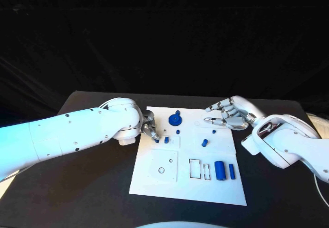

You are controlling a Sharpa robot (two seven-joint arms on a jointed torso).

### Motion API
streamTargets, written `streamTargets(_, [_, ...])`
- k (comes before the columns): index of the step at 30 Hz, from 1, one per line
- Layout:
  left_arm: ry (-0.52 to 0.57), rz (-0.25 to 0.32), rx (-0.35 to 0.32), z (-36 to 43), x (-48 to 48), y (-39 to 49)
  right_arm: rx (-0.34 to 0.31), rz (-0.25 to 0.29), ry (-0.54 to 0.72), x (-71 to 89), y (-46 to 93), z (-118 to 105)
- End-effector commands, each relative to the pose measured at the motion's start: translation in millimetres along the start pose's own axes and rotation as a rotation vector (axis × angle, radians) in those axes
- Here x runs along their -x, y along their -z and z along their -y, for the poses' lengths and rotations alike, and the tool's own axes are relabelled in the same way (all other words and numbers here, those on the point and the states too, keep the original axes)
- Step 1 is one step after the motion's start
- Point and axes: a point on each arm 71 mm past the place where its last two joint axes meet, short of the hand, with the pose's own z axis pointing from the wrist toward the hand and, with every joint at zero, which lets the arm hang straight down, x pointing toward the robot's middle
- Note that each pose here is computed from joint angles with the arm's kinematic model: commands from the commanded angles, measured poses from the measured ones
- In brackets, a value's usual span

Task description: Assemble the parts on the task board

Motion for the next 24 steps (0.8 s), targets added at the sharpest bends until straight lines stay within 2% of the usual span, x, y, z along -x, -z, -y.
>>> streamTargets(1, [-0.017, -0.012, 0.035, 0.0, -2.1, 0.0, 0.006, -0.005, 0.004, -1.1, -0.1, -0.7])
streamTargets(16, [-0.076, -0.063, 0.055, 1.2, -6.0, -2.0, 0.004, -0.006, 0.004, -0.7, 0.5, -0.4])
streamTargets(24, [-0.086, -0.058, 0.066, -1.0, -5.2, -3.2, 0.004, -0.007, 0.004, -0.9, 0.6, -0.7])
